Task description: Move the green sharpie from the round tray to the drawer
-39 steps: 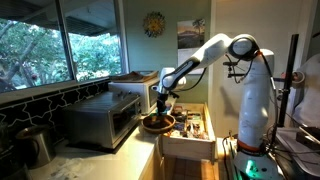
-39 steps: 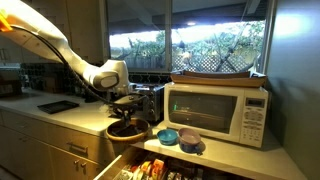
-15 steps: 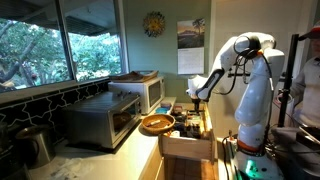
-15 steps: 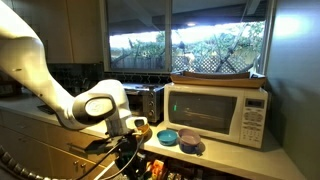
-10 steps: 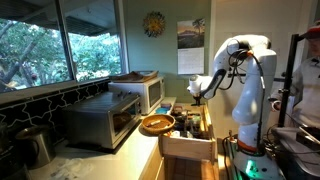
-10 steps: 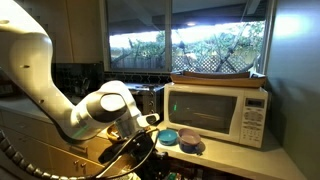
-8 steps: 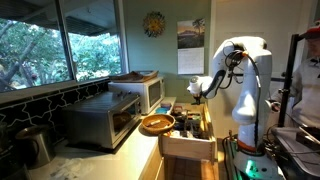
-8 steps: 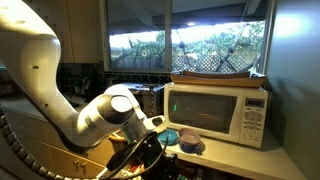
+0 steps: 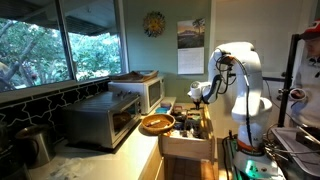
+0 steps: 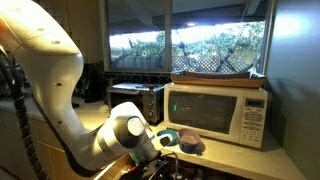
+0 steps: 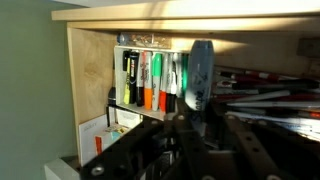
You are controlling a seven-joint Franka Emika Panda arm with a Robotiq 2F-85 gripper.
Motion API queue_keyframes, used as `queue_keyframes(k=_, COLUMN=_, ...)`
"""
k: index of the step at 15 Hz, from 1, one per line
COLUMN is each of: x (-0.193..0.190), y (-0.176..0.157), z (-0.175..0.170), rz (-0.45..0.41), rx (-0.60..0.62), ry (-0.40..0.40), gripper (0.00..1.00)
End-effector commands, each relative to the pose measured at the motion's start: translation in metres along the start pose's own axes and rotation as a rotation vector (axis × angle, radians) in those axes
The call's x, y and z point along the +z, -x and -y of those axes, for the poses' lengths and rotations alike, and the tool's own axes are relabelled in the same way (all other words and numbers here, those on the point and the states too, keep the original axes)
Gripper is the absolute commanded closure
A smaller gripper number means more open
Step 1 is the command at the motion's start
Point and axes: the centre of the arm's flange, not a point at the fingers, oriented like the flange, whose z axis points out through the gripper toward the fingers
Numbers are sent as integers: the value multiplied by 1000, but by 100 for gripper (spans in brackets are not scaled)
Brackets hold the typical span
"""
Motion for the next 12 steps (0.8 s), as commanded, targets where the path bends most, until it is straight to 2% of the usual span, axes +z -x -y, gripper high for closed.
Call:
queue_keyframes(k=1, x=10, y=-2, z=-2, rz=14, rx=40, ry=14, gripper=94)
queue_keyframes(k=3, x=38, y=5, z=-9, rz=40, rx=131, ry=57, gripper=94)
queue_keyframes(k=6, x=77, y=11, z=-24, rz=52, rx=206, ry=92, gripper=94)
queue_keyframes(k=12, x=141, y=2, z=-47, rz=81, rx=202, ry=147, gripper=94)
